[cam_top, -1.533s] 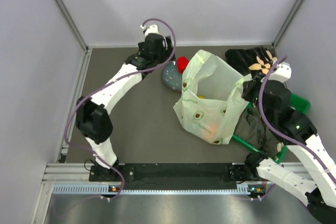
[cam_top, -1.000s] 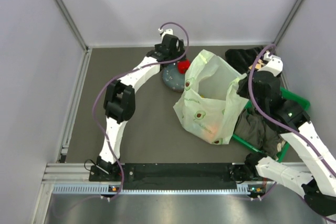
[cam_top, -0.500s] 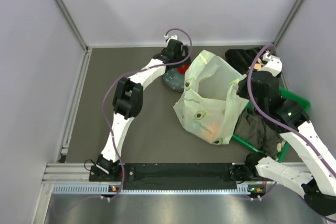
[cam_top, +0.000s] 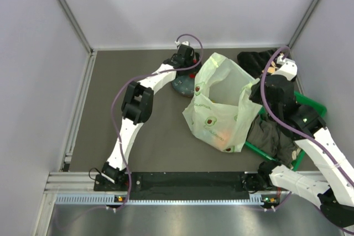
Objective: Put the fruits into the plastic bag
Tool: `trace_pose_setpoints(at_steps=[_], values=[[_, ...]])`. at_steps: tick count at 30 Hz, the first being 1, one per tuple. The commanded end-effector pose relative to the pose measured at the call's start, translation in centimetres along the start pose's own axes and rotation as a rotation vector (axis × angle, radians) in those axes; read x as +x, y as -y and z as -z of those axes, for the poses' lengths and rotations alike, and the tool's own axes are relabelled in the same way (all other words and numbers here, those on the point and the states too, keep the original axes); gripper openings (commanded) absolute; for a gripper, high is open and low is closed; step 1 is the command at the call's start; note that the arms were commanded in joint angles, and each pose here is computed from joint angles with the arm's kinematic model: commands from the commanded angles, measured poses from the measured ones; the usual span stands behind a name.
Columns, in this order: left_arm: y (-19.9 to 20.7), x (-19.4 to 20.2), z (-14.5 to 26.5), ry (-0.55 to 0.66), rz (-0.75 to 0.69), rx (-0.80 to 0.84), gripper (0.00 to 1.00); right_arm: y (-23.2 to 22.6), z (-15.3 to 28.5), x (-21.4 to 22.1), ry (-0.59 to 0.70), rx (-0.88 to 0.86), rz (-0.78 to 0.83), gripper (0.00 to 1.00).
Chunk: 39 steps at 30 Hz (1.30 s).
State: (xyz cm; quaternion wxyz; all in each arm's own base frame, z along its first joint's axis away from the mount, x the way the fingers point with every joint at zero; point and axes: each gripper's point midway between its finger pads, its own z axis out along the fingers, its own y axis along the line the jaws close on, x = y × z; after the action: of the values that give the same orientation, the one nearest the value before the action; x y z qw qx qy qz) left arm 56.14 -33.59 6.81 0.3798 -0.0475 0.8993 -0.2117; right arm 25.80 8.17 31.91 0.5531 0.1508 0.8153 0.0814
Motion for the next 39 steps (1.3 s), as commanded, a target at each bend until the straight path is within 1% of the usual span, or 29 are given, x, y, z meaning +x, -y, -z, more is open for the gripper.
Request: trace_pose_setpoints(at_steps=[1, 2, 4, 5, 7, 8, 10, 11, 13, 15, 17, 18, 19, 20, 21, 22, 23, 24, 25, 27, 28, 30, 31, 33, 34, 36, 37, 39], values=[[1.6, -2.1, 0.1, 0.056, -0.006, 0.062, 0.88, -0.4, 0.5, -2.1, 0.057, -0.015, -0.032, 0.00], [1.6, -1.9, 0.0, 0.051, -0.009, 0.061, 0.80, -0.5, 0.5, -2.1, 0.058, -0.017, -0.034, 0.00], [1.6, -1.9, 0.3, 0.044, -0.011, 0.061, 0.72, -0.5, 0.5, -2.1, 0.057, -0.019, -0.032, 0.00], [1.7, -2.1, 0.5, 0.047, -0.012, 0.062, 0.62, -0.5, 0.5, -2.2, 0.059, -0.020, -0.033, 0.00], [1.6, -2.1, 0.8, 0.048, -0.011, 0.058, 0.54, -0.6, 0.5, -2.1, 0.058, -0.023, -0.034, 0.00], [2.0, -2.6, 1.4, 0.059, -0.015, 0.066, 0.47, -0.6, 0.5, -2.2, 0.060, -0.025, -0.034, 0.00], [2.1, -2.9, 1.9, 0.067, -0.022, 0.071, 0.42, -0.6, 0.5, -2.0, 0.060, -0.028, -0.033, 0.00], [2.5, -3.7, 2.7, 0.083, -0.024, 0.082, 0.39, -0.6, 0.5, -2.1, 0.064, -0.032, -0.036, 0.00], [2.8, -3.9, 3.4, 0.090, -0.040, 0.095, 0.36, -0.6, 0.6, -2.1, 0.068, -0.035, -0.041, 0.00], [3.6, -5.1, 4.8, 0.119, -0.046, 0.116, 0.33, -0.6, 0.7, -2.2, 0.074, -0.039, -0.045, 0.00], [4.1, -5.9, 6.4, 0.137, -0.055, 0.132, 0.32, -0.6, 0.8, -2.3, 0.080, -0.045, -0.048, 0.00], [3.8, -5.5, 6.6, 0.131, -0.060, 0.129, 0.32, -0.6, 0.7, -2.2, 0.081, -0.045, -0.043, 0.00], [4.4, -6.4, 8.0, 0.153, -0.063, 0.145, 0.32, -0.6, 0.8, -2.3, 0.085, -0.048, -0.044, 0.00], [4.6, -6.8, 8.5, 0.170, -0.064, 0.155, 0.32, -0.5, 0.8, -2.3, 0.089, -0.047, -0.046, 0.00], [4.1, -6.1, 8.7, 0.158, -0.070, 0.147, 0.32, -0.5, 0.8, -2.3, 0.094, -0.050, -0.049, 0.00], [4.6, -7.0, 10.3, 0.182, -0.071, 0.162, 0.32, -0.4, 0.8, -2.3, 0.097, -0.050, -0.051, 0.00], [4.7, -7.2, 11.0, 0.191, -0.072, 0.167, 0.32, -0.4, 0.9, -2.5, 0.106, -0.054, -0.057, 0.00], [4.4, -6.6, 11.2, 0.180, -0.070, 0.164, 0.32, -0.5, 1.0, -2.4, 0.107, -0.060, -0.056, 0.00], [5.2, -7.2, 12.9, 0.191, -0.069, 0.200, 0.32, -0.4, 1.0, -2.5, 0.111, -0.061, -0.057, 0.00], [5.1, -6.6, 13.9, 0.182, -0.055, 0.208, 0.32, -0.3, 1.2, -2.6, 0.117, -0.065, -0.057, 0.00], [5.6, -7.5, 15.7, 0.209, -0.045, 0.225, 0.32, -0.3, 1.3, -2.7, 0.123, -0.068, -0.058, 0.00], [5.3, -7.1, 17.0, 0.206, -0.019, 0.226, 0.32, -0.1, 1.4, -2.7, 0.131, -0.067, -0.055, 0.00], [6.1, -8.4, 19.4, 0.253, -0.009, 0.253, 0.32, 0.0, 1.5, -2.8, 0.135, -0.068, -0.059, 0.00], [6.2, -8.2, 21.0, 0.270, 0.016, 0.264, 0.32, 0.2, 1.7, -2.8, 0.144, -0.070, -0.063, 0.00], [7.1, -9.3, 23.3, 0.315, 0.023, 0.302, 0.32, 0.3, 1.7, -2.8, 0.149, -0.069, -0.065, 0.00], [7.7, -9.4, 24.9, 0.330, 0.015, 0.321, 0.33, 0.3, 1.7, -2.7, 0.150, -0.075, -0.069, 0.00], [8.3, -9.9, 26.4, 0.350, 0.007, 0.341, 0.33, 0.3, 1.8, -2.8, 0.155, -0.079, -0.073, 0.00], [9.2, -9.6, 27.6, 0.355, -0.010, 0.362, 0.34, 0.2, 1.8, -2.7, 0.155, -0.084, -0.074, 0.00]])
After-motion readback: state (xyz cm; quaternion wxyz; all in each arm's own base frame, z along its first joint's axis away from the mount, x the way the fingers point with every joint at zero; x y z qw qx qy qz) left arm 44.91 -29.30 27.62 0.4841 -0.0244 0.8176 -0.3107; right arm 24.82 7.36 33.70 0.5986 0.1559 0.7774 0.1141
